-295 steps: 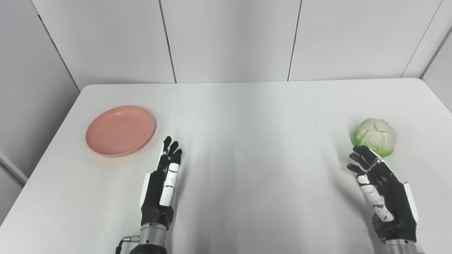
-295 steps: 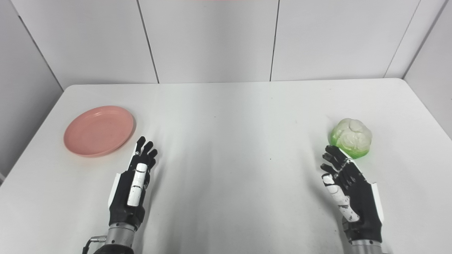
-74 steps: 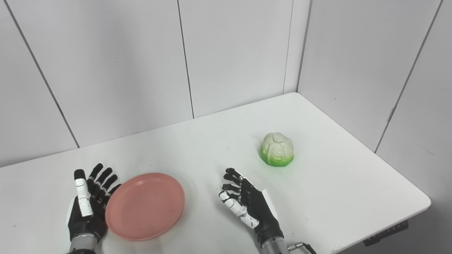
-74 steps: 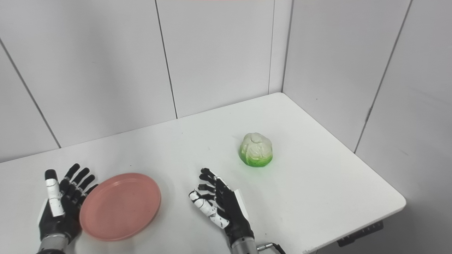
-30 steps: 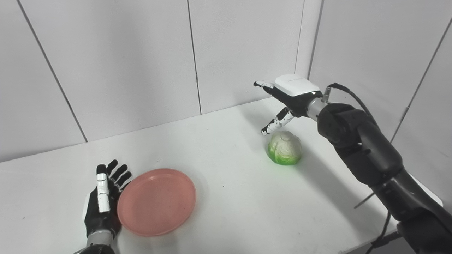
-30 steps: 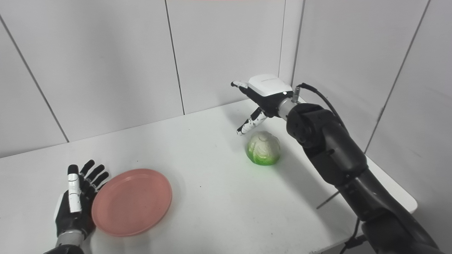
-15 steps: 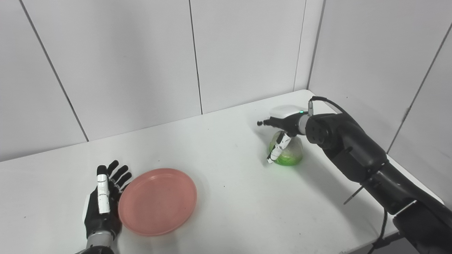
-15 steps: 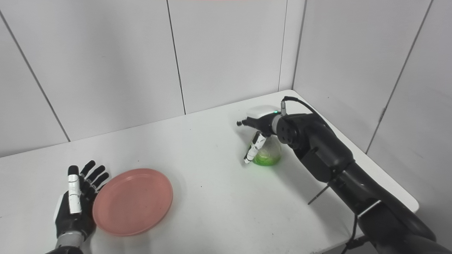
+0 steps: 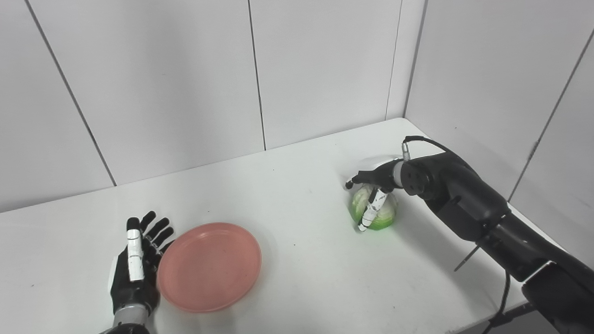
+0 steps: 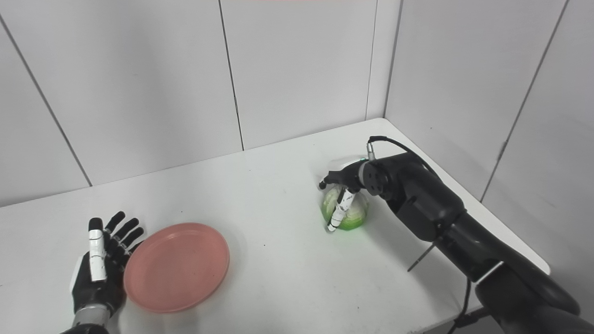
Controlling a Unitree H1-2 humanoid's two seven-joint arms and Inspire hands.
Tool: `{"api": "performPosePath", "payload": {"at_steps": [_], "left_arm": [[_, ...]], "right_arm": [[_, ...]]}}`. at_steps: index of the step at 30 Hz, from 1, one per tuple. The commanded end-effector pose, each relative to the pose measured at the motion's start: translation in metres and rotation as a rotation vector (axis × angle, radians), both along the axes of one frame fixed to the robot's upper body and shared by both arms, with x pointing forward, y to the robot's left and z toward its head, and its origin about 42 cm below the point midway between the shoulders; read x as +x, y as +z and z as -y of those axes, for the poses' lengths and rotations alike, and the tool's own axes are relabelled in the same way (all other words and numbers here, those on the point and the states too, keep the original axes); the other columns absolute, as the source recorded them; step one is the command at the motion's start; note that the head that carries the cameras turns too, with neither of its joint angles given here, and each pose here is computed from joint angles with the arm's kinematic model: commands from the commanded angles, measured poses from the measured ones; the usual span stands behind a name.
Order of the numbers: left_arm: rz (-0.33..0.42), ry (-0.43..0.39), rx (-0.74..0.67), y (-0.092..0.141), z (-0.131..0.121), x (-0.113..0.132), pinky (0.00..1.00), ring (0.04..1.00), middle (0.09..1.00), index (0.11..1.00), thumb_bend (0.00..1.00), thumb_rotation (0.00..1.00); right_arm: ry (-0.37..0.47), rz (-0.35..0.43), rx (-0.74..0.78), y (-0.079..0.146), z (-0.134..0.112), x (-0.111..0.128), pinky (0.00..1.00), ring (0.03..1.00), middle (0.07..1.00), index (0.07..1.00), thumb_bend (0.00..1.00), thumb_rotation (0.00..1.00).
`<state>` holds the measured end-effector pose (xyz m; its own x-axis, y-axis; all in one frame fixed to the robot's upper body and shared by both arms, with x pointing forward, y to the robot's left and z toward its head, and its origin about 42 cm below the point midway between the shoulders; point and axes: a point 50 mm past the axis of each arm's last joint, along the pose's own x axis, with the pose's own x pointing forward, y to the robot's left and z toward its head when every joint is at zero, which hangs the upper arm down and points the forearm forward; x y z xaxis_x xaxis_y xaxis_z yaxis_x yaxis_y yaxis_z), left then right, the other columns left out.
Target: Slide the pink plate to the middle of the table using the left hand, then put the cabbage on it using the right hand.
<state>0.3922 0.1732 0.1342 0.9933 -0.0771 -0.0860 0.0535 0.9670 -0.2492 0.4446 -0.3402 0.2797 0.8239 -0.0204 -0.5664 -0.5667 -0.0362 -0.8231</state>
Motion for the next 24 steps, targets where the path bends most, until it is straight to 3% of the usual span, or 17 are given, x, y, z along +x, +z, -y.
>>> {"api": "performPosePath", "payload": {"at_steps": [1, 14, 21, 22, 24], "left_arm": [[-0.026, -0.003, -0.011, -0.004, 0.002, -0.002, 0.72, 0.81, 0.801, 0.84, 0.8, 0.92], [-0.033, -0.008, -0.017, -0.005, 0.002, -0.001, 0.71, 0.798, 0.796, 0.827, 0.81, 0.91], [-0.034, -0.008, -0.023, -0.003, 0.003, -0.001, 0.72, 0.803, 0.798, 0.835, 0.78, 0.92], [-0.034, -0.008, -0.021, -0.003, 0.003, -0.001, 0.71, 0.803, 0.797, 0.833, 0.77, 0.92], [-0.036, -0.008, -0.014, -0.004, 0.002, -0.001, 0.7, 0.801, 0.794, 0.83, 0.78, 0.92]], "right_arm": [[-0.037, 0.07, -0.028, 0.033, 0.008, 0.007, 0.71, 0.918, 0.964, 0.884, 1.0, 0.42], [-0.072, 0.011, 0.011, 0.03, 0.012, 0.004, 0.71, 0.885, 0.943, 0.878, 1.0, 0.37], [-0.053, 0.014, -0.034, 0.024, 0.015, 0.001, 0.64, 0.839, 0.926, 0.849, 1.0, 0.23], [-0.057, 0.015, -0.028, 0.022, 0.016, 0.0, 0.58, 0.803, 0.91, 0.846, 1.0, 0.2], [-0.064, 0.022, 0.005, 0.017, 0.018, 0.0, 0.38, 0.582, 0.788, 0.836, 0.99, 0.1]]}}
